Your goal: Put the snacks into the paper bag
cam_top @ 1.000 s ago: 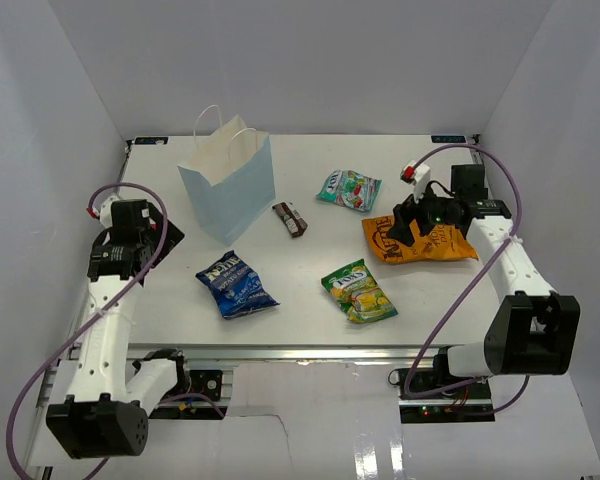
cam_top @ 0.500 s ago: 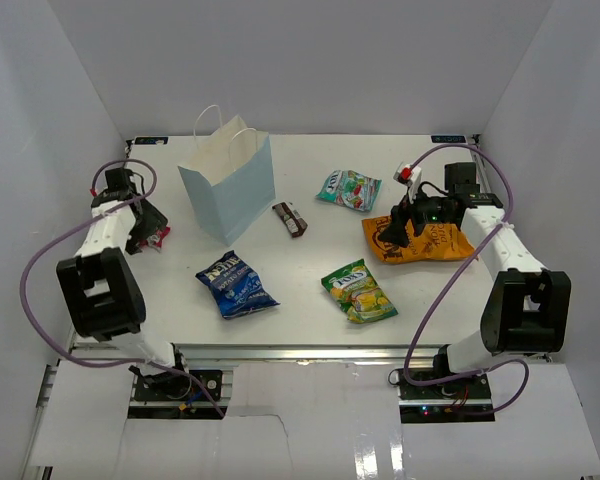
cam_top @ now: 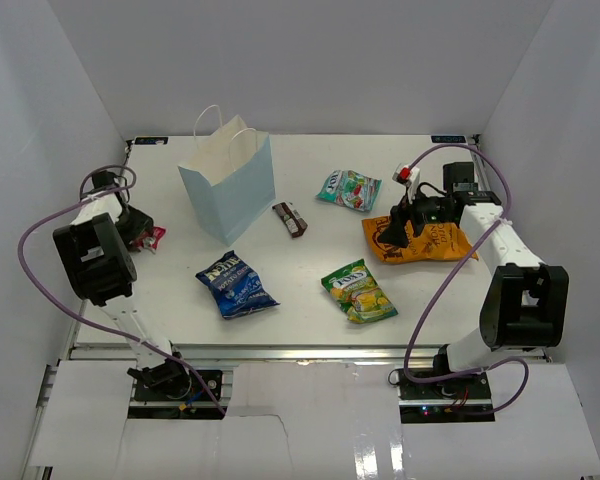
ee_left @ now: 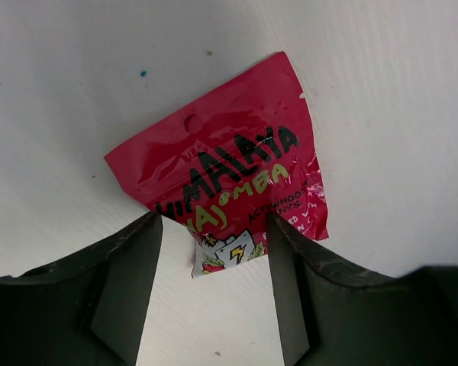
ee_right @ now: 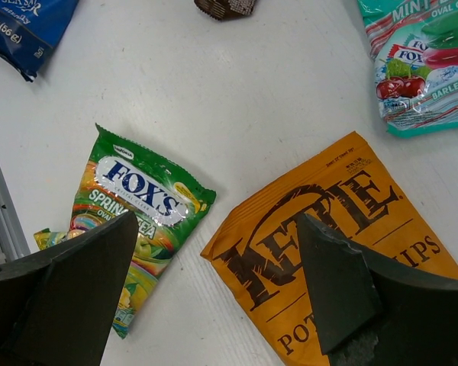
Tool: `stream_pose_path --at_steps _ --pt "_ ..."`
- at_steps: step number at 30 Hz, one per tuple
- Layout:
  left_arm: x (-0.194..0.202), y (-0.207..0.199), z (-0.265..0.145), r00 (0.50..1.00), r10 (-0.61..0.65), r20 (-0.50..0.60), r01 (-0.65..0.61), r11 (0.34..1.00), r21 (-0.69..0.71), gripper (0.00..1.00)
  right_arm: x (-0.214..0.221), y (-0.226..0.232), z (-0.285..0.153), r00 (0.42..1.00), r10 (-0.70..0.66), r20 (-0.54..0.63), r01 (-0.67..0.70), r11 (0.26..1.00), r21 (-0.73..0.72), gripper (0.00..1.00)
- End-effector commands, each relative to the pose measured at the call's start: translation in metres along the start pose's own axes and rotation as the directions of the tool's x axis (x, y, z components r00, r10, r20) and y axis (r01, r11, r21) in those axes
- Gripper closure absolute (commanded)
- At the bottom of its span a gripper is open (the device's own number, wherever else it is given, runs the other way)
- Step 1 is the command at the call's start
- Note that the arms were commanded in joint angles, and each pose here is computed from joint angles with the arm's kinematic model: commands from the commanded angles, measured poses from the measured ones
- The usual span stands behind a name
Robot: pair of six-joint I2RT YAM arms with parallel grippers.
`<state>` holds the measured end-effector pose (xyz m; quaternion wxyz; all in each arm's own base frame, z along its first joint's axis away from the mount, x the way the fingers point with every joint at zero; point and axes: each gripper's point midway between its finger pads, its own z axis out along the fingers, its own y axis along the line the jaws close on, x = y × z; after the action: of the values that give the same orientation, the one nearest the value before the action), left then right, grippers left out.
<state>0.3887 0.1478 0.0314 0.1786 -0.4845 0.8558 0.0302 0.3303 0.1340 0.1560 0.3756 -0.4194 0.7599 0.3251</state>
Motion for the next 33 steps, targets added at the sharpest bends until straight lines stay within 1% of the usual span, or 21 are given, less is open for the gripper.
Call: stream_pose_path --at_steps 1,2,5,6,9,10,12,14,15,18,19,20,21,22,24,26,27,29,30,31,33 --pt "-0.013 -0.006 -0.007 0.999 -0.039 0.0 0.039 0.998 0.049 0.34 -0.017 -0.004 -0.002 0.999 -0.031 0.021 0.031 0.999 -0.007 0.1" --pt "-0.012 -0.004 -0.001 0.999 -0.039 -0.011 0.039 0.998 0.043 0.38 -0.018 -0.004 -0.002 1.0 -0.023 0.021 0.024 1.0 -0.007 0.1" --pt "-0.005 -0.001 0.006 0.999 -0.034 -0.031 0.035 0.998 0.047 0.46 -0.021 -0.006 -0.003 1.0 -0.02 0.02 0.02 1.0 -0.005 0.1" --pt "-0.003 0.0 0.006 0.999 -0.034 -0.032 0.035 0.998 0.05 0.56 -0.02 -0.006 -0.003 1.0 -0.015 0.015 0.016 1.0 -0.006 0.1" --pt "0.0 0.002 0.004 0.999 -0.04 -0.027 0.042 0.997 0.072 0.73 -0.023 -0.008 -0.005 1.0 -0.02 0.011 0.02 1.0 -0.002 0.1" --pt "0.0 0.002 0.002 0.999 -0.039 -0.022 0.041 0.996 0.08 0.83 -0.023 -0.008 -0.005 1.0 -0.021 0.008 0.021 1.0 0.0 0.1" --pt "-0.002 -0.001 -0.009 0.999 -0.038 0.003 0.037 0.993 0.113 0.91 -0.024 -0.007 -0.006 1.0 -0.02 0.003 0.02 1.0 0.0 0.1" --pt "-0.005 -0.001 -0.021 0.999 -0.034 0.034 0.029 0.99 0.136 0.96 -0.024 -0.006 -0.008 1.0 -0.018 0.0 0.018 1.0 -0.002 0.09" --pt "-0.012 -0.005 -0.041 0.996 -0.041 0.074 0.027 0.984 0.176 1.0 -0.023 -0.004 -0.008 1.0 -0.02 -0.005 0.02 1.0 -0.005 0.09" --pt "-0.01 -0.014 -0.076 0.992 -0.072 0.106 0.04 0.96 0.277 1.0 -0.021 0.0 -0.011 1.0 -0.016 -0.014 0.016 1.0 -0.012 0.09" --pt "-0.022 -0.022 -0.111 0.978 -0.099 0.186 0.027 0.934 0.356 1.0 -0.021 0.001 -0.011 1.0 -0.024 -0.016 0.024 1.0 -0.015 0.1" --pt "-0.019 -0.025 -0.125 0.974 -0.123 0.192 0.037 0.916 0.399 1.0 -0.02 0.003 -0.012 1.0 -0.017 -0.022 0.017 1.0 -0.019 0.09" --pt "-0.023 -0.028 -0.143 0.964 -0.143 0.224 0.031 0.898 0.438 1.0 -0.02 0.004 -0.013 1.0 -0.019 -0.024 0.019 1.0 -0.021 0.1" --pt "-0.03 -0.032 -0.176 0.944 -0.168 0.284 0.005 0.868 0.497 1.0 -0.022 0.004 -0.013 0.999 -0.029 -0.024 0.028 0.999 -0.021 0.09" --pt "-0.035 -0.04 -0.209 0.927 -0.186 0.325 -0.031 0.826 0.562 1.0 -0.023 0.005 -0.014 0.999 -0.027 -0.026 0.027 0.999 -0.025 0.09" --pt "-0.044 -0.049 -0.252 0.897 -0.195 0.396 -0.105 0.776 0.622 1.0 -0.026 0.003 -0.016 0.999 -0.029 -0.024 0.028 0.999 -0.023 0.1" --pt "-0.044 -0.055 -0.267 0.892 -0.187 0.411 -0.139 0.753 0.643 1.0 -0.026 0.004 -0.016 0.999 -0.026 -0.026 0.026 0.999 -0.028 0.09" --pt "-0.048 -0.063 -0.307 0.859 -0.183 0.478 -0.221 0.71 0.669 1.0 -0.031 0.003 -0.016 1.0 -0.024 -0.018 0.024 0.999 -0.029 0.1" --pt "-0.045 -0.069 -0.321 0.854 -0.171 0.492 -0.261 0.678 0.687 1.0 -0.032 0.003 -0.017 1.0 -0.019 -0.02 0.018 0.999 -0.032 0.1" --pt "-0.047 -0.075 -0.341 0.832 -0.172 0.527 -0.308 0.648 0.697 1.0 -0.034 0.003 -0.017 1.0 -0.02 -0.018 0.019 0.999 -0.031 0.09" --pt "-0.036 -0.091 -0.367 0.82 -0.143 0.554 -0.389 0.571 0.723 1.0 -0.038 0.002 -0.018 1.0 -0.02 -0.013 0.019 0.999 -0.028 0.09"
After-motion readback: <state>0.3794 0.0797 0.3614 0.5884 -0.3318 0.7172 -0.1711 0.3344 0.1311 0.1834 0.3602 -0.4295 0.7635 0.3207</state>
